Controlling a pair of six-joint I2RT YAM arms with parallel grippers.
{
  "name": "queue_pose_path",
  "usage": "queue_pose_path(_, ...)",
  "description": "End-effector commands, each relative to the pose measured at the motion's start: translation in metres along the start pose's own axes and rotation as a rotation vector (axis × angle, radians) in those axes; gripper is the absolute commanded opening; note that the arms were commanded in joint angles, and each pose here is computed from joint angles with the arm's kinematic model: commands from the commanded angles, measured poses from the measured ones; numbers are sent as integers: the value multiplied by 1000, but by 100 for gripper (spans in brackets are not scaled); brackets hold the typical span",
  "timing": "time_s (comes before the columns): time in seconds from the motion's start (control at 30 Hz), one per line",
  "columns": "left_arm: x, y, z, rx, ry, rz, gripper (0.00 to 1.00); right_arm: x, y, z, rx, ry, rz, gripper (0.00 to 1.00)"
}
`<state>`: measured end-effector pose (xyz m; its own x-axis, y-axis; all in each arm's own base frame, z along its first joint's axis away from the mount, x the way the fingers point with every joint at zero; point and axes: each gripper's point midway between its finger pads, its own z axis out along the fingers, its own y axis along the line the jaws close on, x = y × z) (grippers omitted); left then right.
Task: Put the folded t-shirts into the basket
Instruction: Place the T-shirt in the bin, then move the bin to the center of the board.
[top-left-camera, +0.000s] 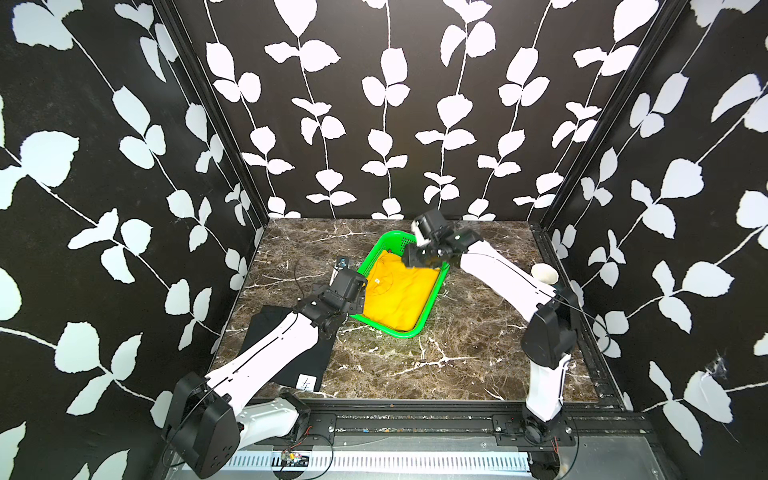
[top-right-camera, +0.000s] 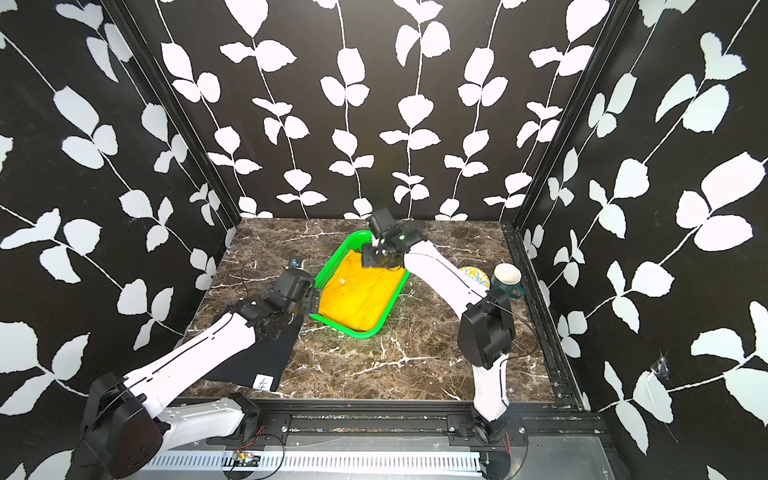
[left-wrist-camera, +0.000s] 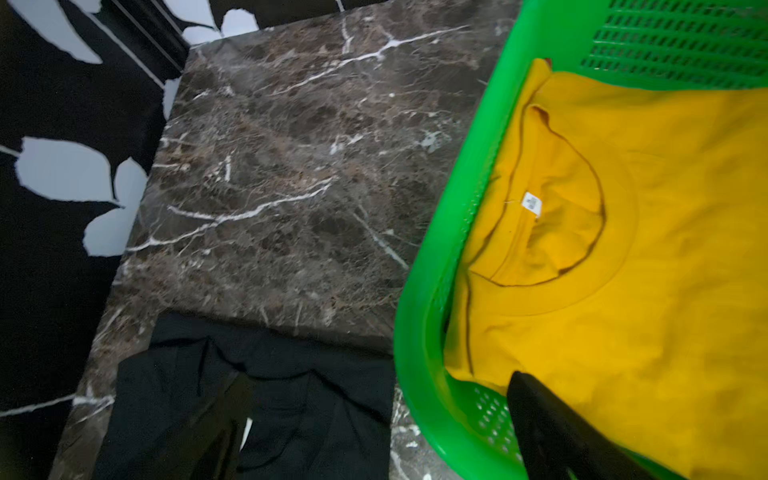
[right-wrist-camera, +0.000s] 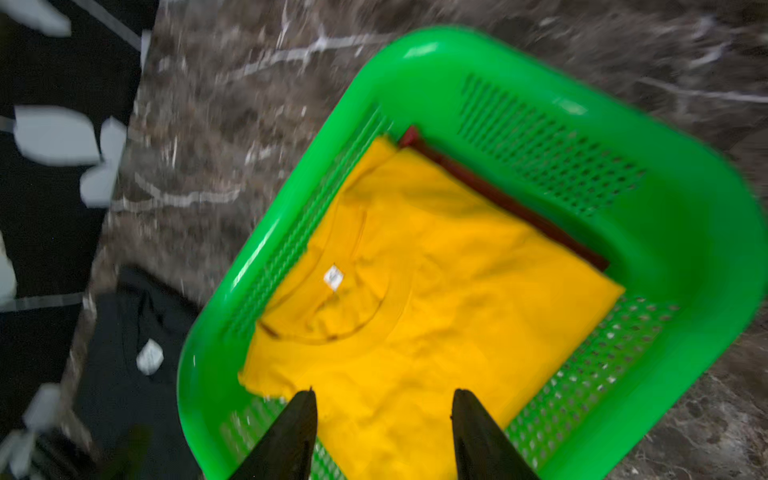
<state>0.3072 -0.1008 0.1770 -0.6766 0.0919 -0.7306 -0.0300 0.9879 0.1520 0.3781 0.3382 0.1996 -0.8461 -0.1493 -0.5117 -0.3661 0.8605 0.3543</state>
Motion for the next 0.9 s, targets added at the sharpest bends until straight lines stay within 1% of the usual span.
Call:
queue_pose_path(0.0,21,39,-11,-100,77,-208,99,40,64,-1,-185,36,-306,67)
queue_pose_path(0.1,36,71,-19,-131,94,-422,98,80,92,-5,-281,70,-490,68)
queue_pose_path(0.17,41,89,-25,-155,70,-509,98,105,98,-4,-309,63,-637,69)
queue_pose_path(0.23,45,107,-33,-197,38,-562,98,123,99,3,-281,30,-805,70)
queue_pose_path(0.27,47,116,-36,-219,33,-575,98,129,99,5,-262,20,-863,70)
queue_pose_path(0.33,52,130,-39,-267,33,-591,98,136,95,13,-210,20,-933,71)
queue_pose_path(0.37,55,138,-40,-301,34,-601,98,139,93,20,-190,40,-951,70)
queue_pose_path(0.43,61,155,-41,-378,29,-628,98,143,90,33,-160,84,-969,68)
queue_pose_path(0.47,63,160,-40,-398,29,-641,98,145,89,40,-151,106,-967,64)
queue_pose_path(0.53,70,166,-36,-421,46,-669,98,136,78,57,-54,126,-904,62)
queue_pose_path(0.6,79,166,-32,-430,63,-697,98,114,67,67,47,103,-829,58)
queue_pose_path(0.63,83,166,-29,-432,67,-710,98,106,62,71,75,102,-786,57)
queue_pose_path(0.73,93,159,-20,-404,74,-729,98,74,55,74,91,39,-683,52)
queue_pose_path(0.8,97,156,-16,-389,84,-736,98,52,47,74,114,-10,-617,52)
queue_pose_path(0.87,100,153,-13,-372,95,-741,99,36,53,75,98,-47,-613,52)
